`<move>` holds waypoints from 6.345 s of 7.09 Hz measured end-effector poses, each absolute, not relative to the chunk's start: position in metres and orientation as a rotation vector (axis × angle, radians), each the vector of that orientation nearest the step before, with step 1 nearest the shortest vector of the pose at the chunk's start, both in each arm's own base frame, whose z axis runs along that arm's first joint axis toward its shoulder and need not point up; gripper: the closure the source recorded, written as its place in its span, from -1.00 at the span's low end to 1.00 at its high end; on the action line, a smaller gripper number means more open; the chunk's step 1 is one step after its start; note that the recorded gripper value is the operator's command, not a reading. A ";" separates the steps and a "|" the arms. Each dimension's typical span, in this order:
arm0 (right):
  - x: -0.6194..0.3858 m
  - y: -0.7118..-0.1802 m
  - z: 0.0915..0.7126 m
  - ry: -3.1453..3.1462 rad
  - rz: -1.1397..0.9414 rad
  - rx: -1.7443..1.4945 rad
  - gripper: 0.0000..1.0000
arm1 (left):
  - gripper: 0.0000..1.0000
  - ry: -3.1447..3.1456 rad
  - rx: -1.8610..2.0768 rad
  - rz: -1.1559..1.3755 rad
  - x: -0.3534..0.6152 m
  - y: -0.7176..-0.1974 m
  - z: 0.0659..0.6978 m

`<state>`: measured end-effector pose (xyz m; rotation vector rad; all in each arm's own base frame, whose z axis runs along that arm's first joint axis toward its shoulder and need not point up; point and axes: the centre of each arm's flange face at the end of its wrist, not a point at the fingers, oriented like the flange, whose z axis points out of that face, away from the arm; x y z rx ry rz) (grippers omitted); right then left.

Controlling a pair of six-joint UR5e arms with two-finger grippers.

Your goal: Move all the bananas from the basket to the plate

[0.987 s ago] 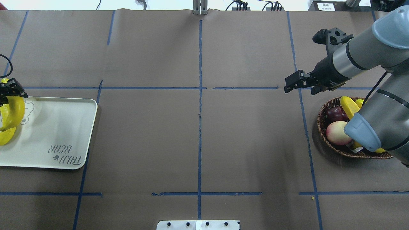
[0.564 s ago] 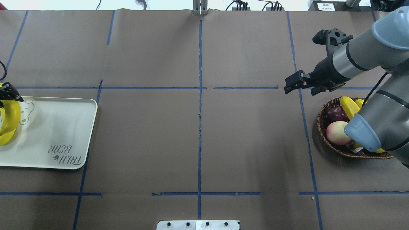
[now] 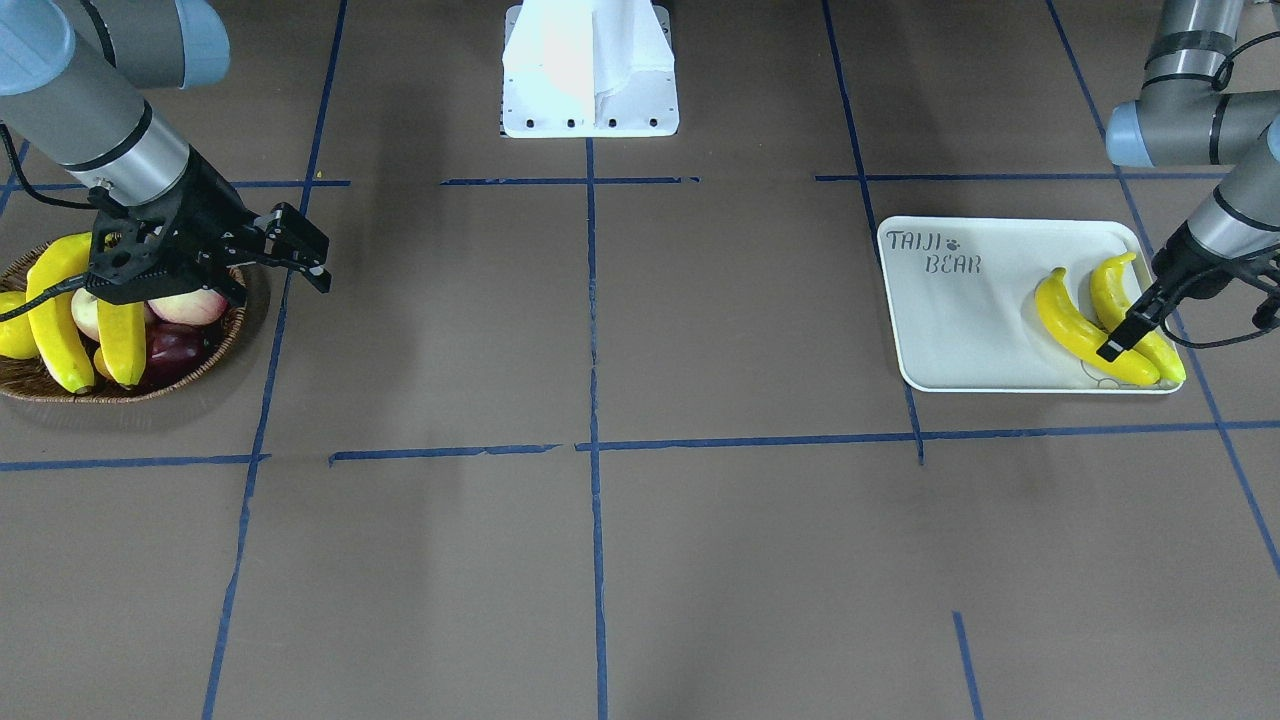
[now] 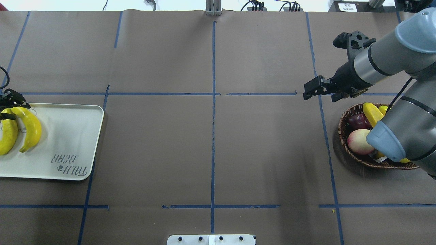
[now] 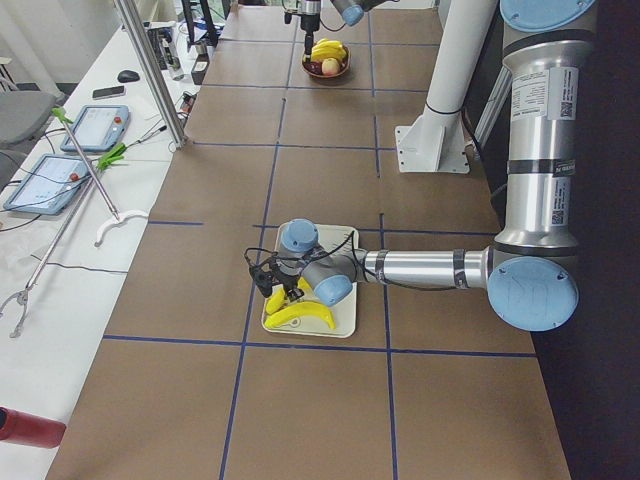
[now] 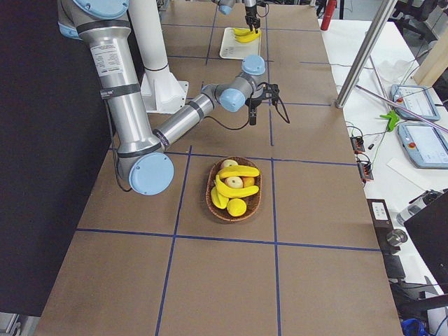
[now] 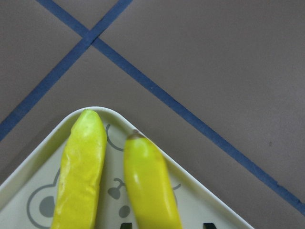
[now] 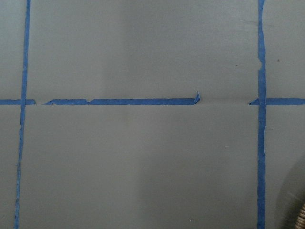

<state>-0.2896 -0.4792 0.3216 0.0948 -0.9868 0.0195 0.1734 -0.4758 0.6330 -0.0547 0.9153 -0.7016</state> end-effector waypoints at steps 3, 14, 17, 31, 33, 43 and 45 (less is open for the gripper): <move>-0.269 -0.488 0.328 -0.942 0.012 0.100 -0.99 | -1.00 1.059 -0.113 -0.567 0.172 -0.460 0.571; -0.127 -0.401 0.554 -0.656 0.051 0.049 -0.70 | -1.00 1.153 -0.037 -0.493 0.182 -0.470 0.503; -0.158 -0.394 0.565 -0.628 0.079 -0.005 -0.65 | -1.00 1.154 -0.037 -0.492 0.182 -0.468 0.504; -0.194 -0.390 0.585 -0.553 0.009 -0.002 0.81 | -1.00 1.150 -0.053 -0.480 0.192 -0.466 0.507; -0.192 -0.392 0.583 -0.546 0.008 0.014 0.94 | -1.00 1.149 -0.055 -0.480 0.193 -0.466 0.508; -0.212 -0.455 0.388 -0.789 -0.017 0.338 0.94 | -1.00 1.329 -0.090 -0.438 0.272 -0.490 0.384; -0.270 -0.455 0.327 -0.889 0.051 0.327 0.96 | -1.00 1.376 -0.134 -0.466 0.292 -0.496 0.341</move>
